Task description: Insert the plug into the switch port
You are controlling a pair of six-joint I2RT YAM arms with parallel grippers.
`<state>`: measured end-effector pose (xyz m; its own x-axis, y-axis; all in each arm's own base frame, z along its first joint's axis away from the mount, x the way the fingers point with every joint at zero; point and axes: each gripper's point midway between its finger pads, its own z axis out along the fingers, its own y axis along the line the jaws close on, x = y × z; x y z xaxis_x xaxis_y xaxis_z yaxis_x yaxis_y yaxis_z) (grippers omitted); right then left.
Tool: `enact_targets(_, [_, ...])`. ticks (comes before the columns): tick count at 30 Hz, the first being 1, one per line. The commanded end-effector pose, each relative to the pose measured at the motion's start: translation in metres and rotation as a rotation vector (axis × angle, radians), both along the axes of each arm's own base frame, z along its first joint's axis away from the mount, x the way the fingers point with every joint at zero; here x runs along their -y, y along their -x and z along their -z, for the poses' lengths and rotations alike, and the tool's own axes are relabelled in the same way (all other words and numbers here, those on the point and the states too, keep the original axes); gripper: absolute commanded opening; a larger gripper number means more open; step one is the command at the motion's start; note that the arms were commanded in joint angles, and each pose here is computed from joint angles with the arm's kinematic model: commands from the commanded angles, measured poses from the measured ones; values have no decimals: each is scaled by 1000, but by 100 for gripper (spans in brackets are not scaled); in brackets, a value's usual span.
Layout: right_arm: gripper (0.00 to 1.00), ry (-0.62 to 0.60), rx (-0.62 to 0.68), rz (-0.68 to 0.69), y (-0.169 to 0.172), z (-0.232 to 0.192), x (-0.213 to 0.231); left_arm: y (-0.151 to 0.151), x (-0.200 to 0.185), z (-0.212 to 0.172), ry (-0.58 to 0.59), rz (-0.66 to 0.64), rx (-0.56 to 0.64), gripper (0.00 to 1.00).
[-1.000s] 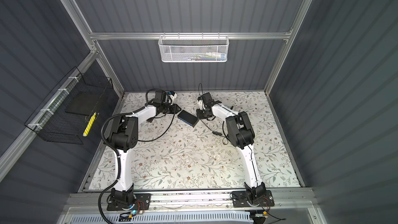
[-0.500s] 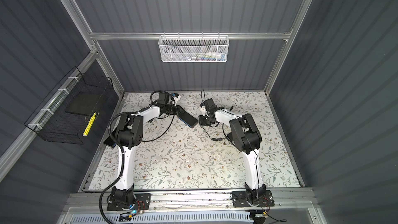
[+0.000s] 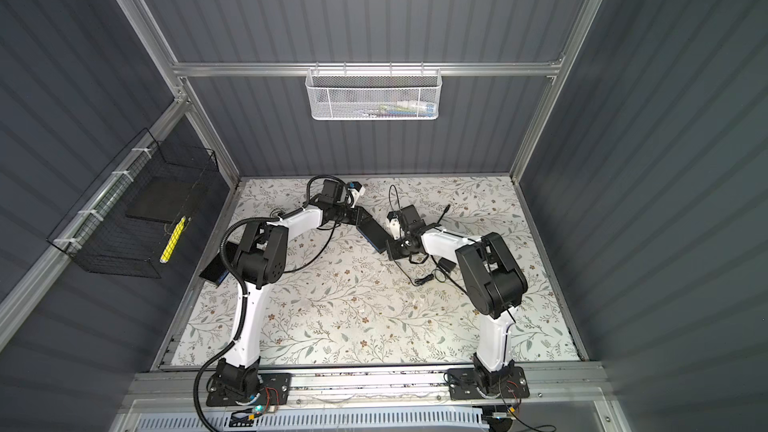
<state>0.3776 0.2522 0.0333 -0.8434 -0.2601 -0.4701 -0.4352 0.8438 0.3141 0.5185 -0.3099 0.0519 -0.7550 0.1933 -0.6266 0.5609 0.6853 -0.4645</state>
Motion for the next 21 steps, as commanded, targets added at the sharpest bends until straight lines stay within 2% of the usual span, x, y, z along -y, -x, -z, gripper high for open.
enact_targets(1, [1,5,51,-11,-4,-3,0,2,-2,11,-6,9,-30,28])
enact_targets(10, [1,78,98,6,-10,5,11,0,-1,14,3,29,-25,28])
enact_targets(21, [2,13,166,-42,1,7,7,-6,1,14,23,57,-26,28])
